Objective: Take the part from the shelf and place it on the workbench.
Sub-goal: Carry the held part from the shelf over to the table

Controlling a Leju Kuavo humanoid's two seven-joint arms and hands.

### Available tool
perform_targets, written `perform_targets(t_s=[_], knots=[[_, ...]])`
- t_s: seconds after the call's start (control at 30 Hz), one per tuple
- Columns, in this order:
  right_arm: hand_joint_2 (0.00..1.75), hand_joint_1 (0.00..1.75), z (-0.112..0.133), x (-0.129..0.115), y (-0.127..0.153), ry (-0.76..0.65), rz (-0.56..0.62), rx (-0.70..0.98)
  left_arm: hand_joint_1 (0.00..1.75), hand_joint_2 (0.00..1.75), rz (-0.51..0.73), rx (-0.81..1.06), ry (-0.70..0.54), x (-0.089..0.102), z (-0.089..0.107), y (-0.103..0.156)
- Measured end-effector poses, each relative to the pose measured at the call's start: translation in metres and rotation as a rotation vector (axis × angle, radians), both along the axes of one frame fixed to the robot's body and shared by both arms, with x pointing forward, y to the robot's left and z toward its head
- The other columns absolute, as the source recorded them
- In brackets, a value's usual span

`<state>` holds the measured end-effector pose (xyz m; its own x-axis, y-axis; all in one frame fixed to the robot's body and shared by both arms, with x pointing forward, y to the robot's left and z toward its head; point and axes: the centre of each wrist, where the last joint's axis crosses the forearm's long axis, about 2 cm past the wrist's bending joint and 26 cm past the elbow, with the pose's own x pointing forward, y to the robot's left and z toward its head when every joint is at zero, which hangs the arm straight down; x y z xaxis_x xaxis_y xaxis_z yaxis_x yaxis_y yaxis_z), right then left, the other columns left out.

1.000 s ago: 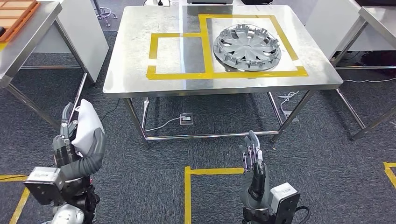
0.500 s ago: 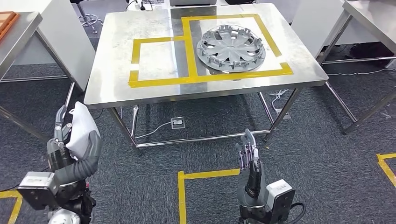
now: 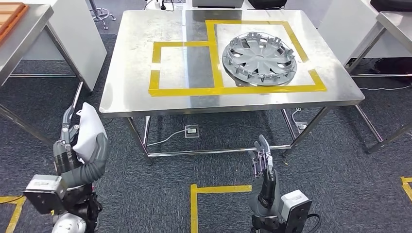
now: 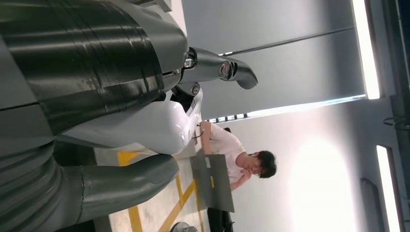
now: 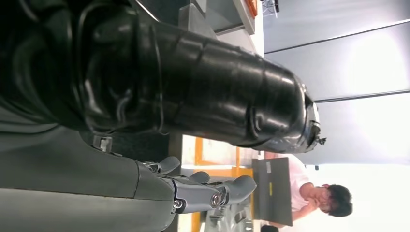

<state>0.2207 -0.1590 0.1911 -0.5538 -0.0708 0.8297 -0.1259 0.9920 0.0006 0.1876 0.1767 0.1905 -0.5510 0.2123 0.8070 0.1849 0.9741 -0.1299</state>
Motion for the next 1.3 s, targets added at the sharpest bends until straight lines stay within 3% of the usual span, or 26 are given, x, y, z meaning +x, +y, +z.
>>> perform_targets(t_s=[1.3], knots=[[0.0,0.0,0.0022,0.0024,0.0041,-0.009,0.01,0.009,1.75,1.75,0.01,0.009,-0.006,-0.0001,0.0001,0.0034]])
